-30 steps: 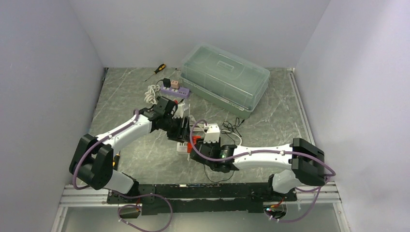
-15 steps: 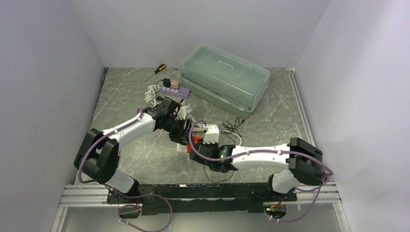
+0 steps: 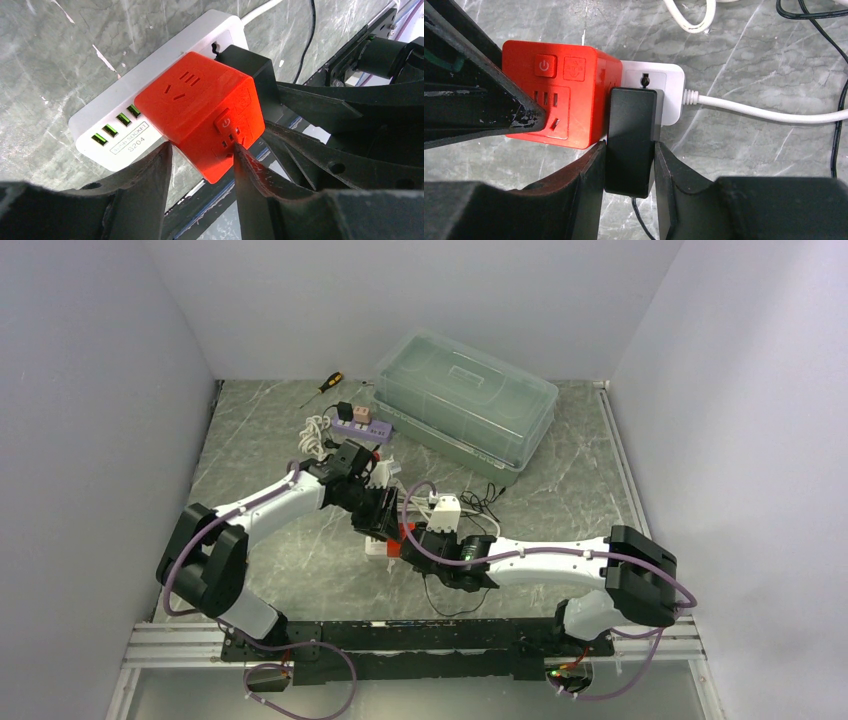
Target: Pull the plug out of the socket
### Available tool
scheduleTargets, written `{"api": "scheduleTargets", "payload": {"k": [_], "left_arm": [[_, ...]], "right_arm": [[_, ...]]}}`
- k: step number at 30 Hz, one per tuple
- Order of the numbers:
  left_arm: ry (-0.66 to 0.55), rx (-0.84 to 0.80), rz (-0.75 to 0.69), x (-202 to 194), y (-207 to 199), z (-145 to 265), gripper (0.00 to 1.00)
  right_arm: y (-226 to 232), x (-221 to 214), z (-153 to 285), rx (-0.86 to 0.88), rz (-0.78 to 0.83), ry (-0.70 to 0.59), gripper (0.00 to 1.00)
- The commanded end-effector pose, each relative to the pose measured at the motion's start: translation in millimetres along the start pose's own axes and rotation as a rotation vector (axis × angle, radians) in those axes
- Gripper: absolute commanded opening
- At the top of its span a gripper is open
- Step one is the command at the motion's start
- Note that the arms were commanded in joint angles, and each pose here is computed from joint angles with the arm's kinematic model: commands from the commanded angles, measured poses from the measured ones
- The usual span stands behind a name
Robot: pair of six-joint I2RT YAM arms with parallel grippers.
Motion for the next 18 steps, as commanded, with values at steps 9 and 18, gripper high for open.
{"api": "scheduleTargets", "payload": {"k": [9, 18], "left_arm": [[0.030, 0.142, -0.024, -4.4, 26.4, -9.8, 0.48], [0.036, 0.148, -0.021, -4.3, 27.8, -12.3, 0.48]], "right_arm": [[-2.6, -2.0, 0.9, -0.055, 0.043, -0.006, 0.07], [15.2, 0.9, 9.2, -0.096, 0.092, -0.053, 0.00]]}}
Point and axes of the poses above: each gripper's point midway between its finger pads, its own z axis back along the fingers, its own y axis along the line the jaws close on, x = y × z, the point moved 2 cm from there along z, back along the fingers, and after that the axes turned 13 degrees about z, right-handed, at the moved point
